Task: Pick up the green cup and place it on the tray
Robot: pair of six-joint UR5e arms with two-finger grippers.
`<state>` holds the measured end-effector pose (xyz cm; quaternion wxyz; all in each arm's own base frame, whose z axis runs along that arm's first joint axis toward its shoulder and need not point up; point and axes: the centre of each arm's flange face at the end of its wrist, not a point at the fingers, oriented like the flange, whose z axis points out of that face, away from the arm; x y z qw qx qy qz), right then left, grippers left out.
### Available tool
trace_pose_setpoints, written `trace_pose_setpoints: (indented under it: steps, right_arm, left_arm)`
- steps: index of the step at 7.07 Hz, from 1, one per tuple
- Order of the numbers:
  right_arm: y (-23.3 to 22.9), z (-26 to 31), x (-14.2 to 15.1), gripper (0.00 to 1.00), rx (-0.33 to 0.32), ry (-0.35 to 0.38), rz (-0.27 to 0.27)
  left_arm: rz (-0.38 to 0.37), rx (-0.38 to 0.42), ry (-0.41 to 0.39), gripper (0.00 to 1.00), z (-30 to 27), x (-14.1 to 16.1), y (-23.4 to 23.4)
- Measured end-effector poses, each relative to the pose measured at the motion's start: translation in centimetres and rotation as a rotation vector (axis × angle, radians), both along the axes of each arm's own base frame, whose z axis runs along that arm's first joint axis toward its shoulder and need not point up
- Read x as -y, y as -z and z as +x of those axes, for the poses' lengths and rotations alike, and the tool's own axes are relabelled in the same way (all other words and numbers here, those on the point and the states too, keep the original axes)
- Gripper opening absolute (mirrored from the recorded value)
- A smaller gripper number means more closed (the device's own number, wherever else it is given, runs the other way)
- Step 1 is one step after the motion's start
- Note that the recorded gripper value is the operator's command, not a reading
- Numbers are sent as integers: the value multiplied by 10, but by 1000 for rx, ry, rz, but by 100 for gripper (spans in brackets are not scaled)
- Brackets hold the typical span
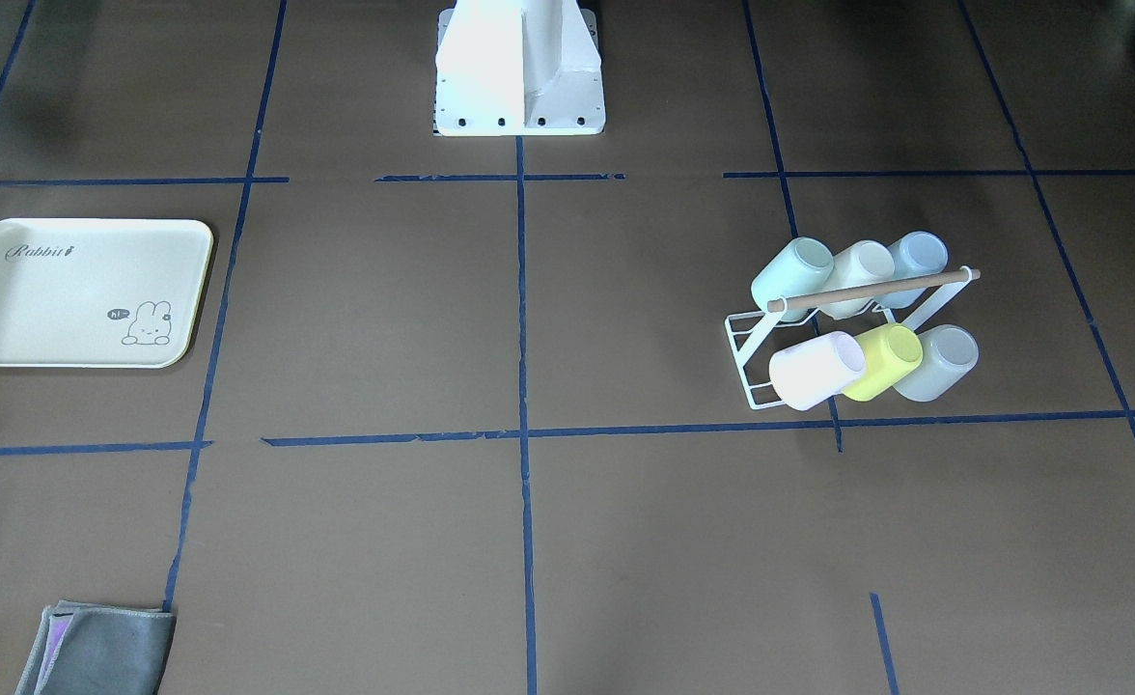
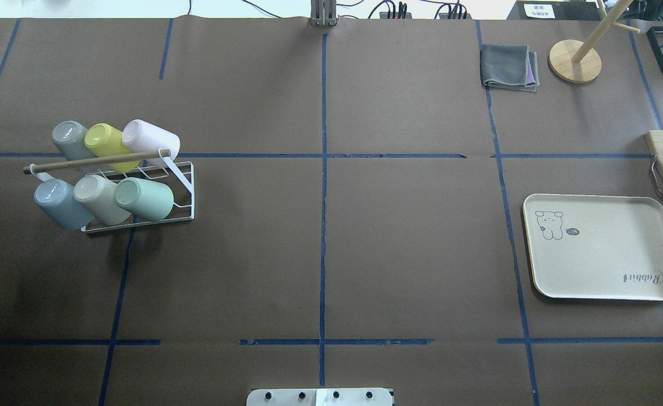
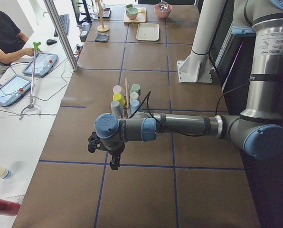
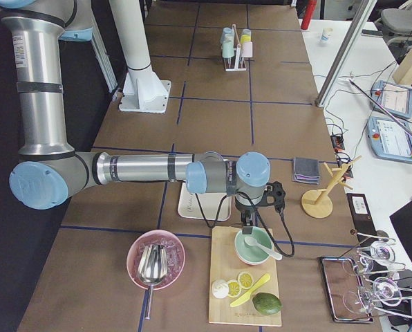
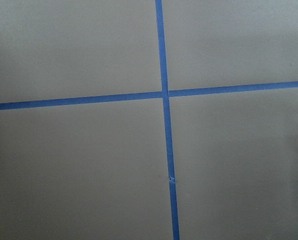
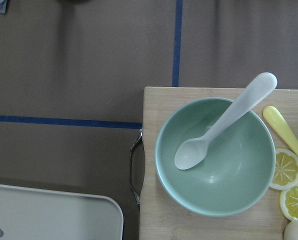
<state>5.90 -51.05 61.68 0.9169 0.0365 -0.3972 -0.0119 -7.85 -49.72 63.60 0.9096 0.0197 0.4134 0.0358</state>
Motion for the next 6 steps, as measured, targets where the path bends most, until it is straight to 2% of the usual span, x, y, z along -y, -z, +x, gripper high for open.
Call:
trace_pose_setpoints:
  steps: [2, 5, 6]
  right_arm:
    - [3, -35, -5, 100, 15, -22, -57]
    - [-14, -99, -55, 100, 44, -119, -47]
    - [-23, -117, -74, 100, 45, -129, -54]
  left_arm:
    - [8, 1, 10, 100, 0, 0, 9]
    - [19, 3, 17, 100, 0, -3, 18]
    - [20, 3, 17, 100, 0, -3, 19]
